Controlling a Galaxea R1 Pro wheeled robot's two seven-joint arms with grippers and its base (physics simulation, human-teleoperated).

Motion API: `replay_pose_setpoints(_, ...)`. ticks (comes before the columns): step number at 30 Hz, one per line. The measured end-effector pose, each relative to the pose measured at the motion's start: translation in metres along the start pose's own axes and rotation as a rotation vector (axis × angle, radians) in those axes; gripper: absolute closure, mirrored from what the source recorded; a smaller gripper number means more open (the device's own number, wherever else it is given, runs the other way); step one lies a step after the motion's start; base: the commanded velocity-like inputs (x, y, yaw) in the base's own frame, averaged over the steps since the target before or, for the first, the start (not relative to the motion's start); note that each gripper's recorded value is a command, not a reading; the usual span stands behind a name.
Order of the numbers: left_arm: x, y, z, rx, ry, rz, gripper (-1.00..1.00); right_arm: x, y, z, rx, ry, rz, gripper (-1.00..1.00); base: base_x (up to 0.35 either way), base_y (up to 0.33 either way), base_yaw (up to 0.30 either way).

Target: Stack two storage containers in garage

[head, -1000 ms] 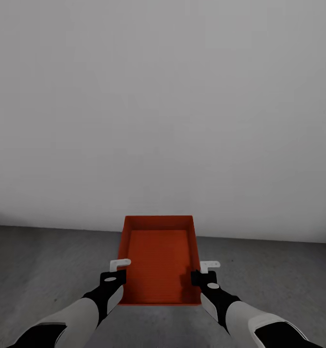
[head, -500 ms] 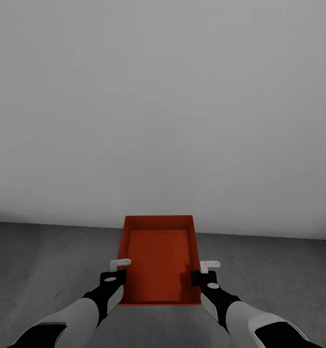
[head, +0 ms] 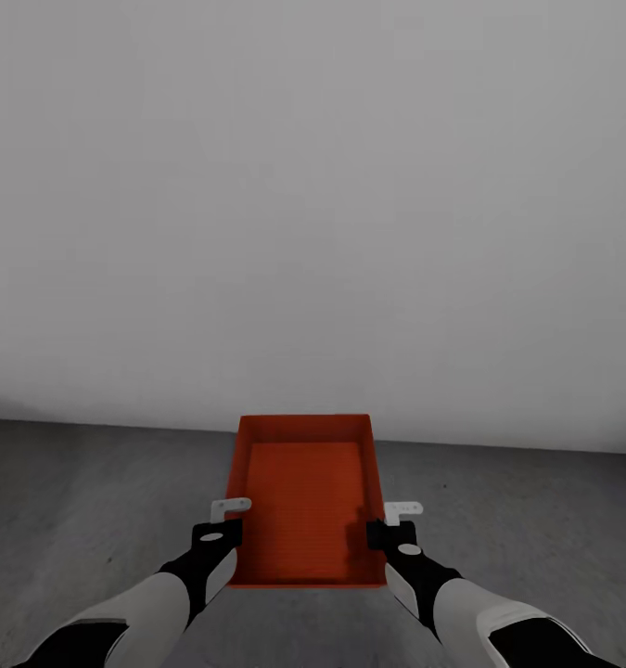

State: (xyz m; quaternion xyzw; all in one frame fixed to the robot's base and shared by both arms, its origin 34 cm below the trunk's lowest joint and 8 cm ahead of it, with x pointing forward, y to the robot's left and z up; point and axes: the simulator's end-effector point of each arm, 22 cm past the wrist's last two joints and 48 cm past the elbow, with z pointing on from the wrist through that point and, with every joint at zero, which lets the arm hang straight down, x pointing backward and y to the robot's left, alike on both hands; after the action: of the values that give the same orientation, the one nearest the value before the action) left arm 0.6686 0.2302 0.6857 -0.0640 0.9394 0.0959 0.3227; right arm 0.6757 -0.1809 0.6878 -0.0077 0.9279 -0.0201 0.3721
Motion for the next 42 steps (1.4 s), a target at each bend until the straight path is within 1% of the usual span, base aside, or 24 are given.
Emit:
replay_pose_setpoints(27,0.023,-0.001,0.011,-0.003,0.044,0.01,1.0,0.024,0.001,0.009,-0.002,0.045,-0.002,1.0,0.0,0.0,0.0)
replay_pose_setpoints(42,0.046,-0.005,0.033,-0.004,0.067,0.015,1.0,0.049,0.002,0.029,-0.002,0.069,-0.002,1.0,0.0,0.0,0.0)
